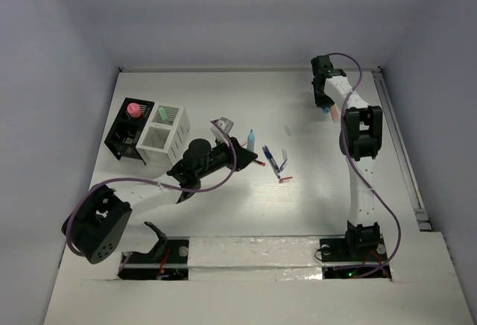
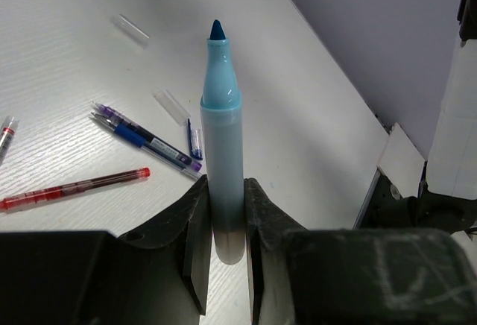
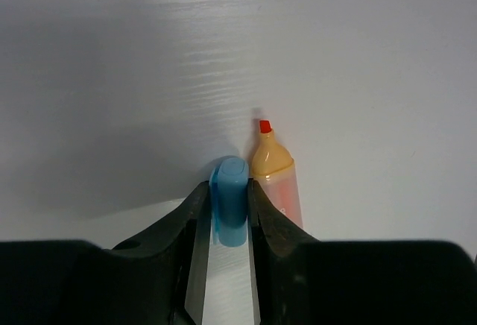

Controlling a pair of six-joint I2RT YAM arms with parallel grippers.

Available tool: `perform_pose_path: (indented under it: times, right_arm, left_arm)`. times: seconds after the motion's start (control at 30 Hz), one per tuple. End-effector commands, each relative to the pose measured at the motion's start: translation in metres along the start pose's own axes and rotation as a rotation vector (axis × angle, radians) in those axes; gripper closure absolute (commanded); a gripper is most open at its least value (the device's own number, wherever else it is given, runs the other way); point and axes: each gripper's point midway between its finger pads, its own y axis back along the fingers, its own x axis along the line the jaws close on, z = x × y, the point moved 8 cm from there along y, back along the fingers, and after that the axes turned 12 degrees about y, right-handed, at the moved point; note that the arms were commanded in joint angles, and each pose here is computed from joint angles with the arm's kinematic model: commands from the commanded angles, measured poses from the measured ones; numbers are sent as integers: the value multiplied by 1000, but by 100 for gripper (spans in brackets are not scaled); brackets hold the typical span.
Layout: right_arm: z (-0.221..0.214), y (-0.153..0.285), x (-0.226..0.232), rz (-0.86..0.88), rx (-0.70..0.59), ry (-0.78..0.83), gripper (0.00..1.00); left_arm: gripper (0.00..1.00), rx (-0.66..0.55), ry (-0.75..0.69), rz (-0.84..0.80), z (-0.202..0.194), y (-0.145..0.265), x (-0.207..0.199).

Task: Sort the stationery into containers
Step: Pick up the pen cap at the corner of the board, then close the pen cap on the pen.

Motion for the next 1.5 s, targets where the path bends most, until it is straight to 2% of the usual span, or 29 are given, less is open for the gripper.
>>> perform_pose_path:
  times: [0.0, 0.03, 0.1, 0.23, 0.27, 0.3, 0.33, 0.37, 0.4, 0.43, 0.5, 0.57, 0.6, 0.63, 0.67, 0.7, 0.73, 0.83, 0.87, 0.93, 1.03, 1.2, 1.23, 1.27, 1.33, 1.47]
  right_arm:
    - [5, 0, -2, 13, -9, -4, 90]
    - [7, 2, -1, 37, -19, -20, 99]
    - [10, 9, 2, 80, -43, -74, 100]
    - [23, 57, 5, 280, -232, -191, 100]
    - [43, 101, -5, 384, -418, -230, 100]
    - [26, 103, 8, 469, -405, -261, 100]
    - [25, 123, 14, 597, -464, -277, 100]
    - [32, 141, 12, 653, -577, -301, 100]
    - [31, 179, 9, 727, -654, -340, 100]
    - [11, 175, 19, 780, -627, -361, 100]
    - [8, 223, 23, 929, -801, -343, 100]
    - [-13, 237, 38, 1096, -863, -372, 100]
    - [-22, 259, 40, 1193, -881, -421, 100]
    - [-41, 254, 53, 1254, -858, -442, 100]
    - [-43, 275, 59, 1337, -972, -393, 100]
    - [-49, 283, 64, 1385, -995, -396, 100]
    - [-52, 304, 64, 1453, -1088, -401, 100]
    - [-72, 325, 86, 1608, -1106, -400, 100]
    - [-74, 336, 86, 1651, -1190, -381, 100]
    - [-80, 345, 89, 1744, -1200, -394, 100]
    - [-85, 356, 92, 1854, -1285, -364, 100]
    - [-91, 355, 99, 1907, -1277, -359, 100]
    - [-92, 356, 99, 1904, -1286, -346, 100]
    - [-94, 358, 102, 1917, -1275, -324, 100]
    - [-97, 360, 104, 1927, -1271, -306, 100]
    - [-99, 353, 108, 1910, -1246, -311, 100]
  left_arm:
    - [100, -28, -27, -68, 6, -1, -12]
    - [100, -26, -27, -68, 6, -1, -12]
    - [100, -21, -26, -75, 5, -1, -13]
    - [100, -14, -17, -140, 5, 1, -21]
    - [100, -12, -15, -163, 6, 2, -24]
    - [100, 6, -1, -192, 5, 4, -28]
    - [100, -5, -4, -224, 7, 4, -33]
    - [100, -9, -3, -250, 8, 6, -37]
    - [100, 1, 1, -279, 8, 8, -41]
    - [100, -8, 5, -308, 11, 8, -45]
    - [100, -2, 2, -341, 12, 10, -51]
    - [100, -11, 2, -381, 14, 13, -56]
    - [100, 0, 3, -397, 12, 15, -57]
    - [100, -6, -1, -425, 13, 17, -61]
    - [100, 4, 8, -441, 13, 18, -61]
    - [100, 13, 14, -456, 11, 20, -61]
    - [100, -7, 4, -487, 15, 22, -63]
    - [100, 12, 15, -560, 13, 29, -67]
    - [100, 24, 20, -573, 11, 29, -67]
    - [100, 28, 29, -611, 12, 33, -69]
    - [100, 52, 45, -654, 8, 35, -70]
    - [100, 55, 120, -685, 8, 40, -53]
    - [100, 25, 99, -743, 12, 45, -56]
    - [100, 53, 175, -745, 9, 43, -51]
    - [100, 76, 227, -775, 8, 45, -44]
    - [100, 61, 195, -781, 10, 45, -46]
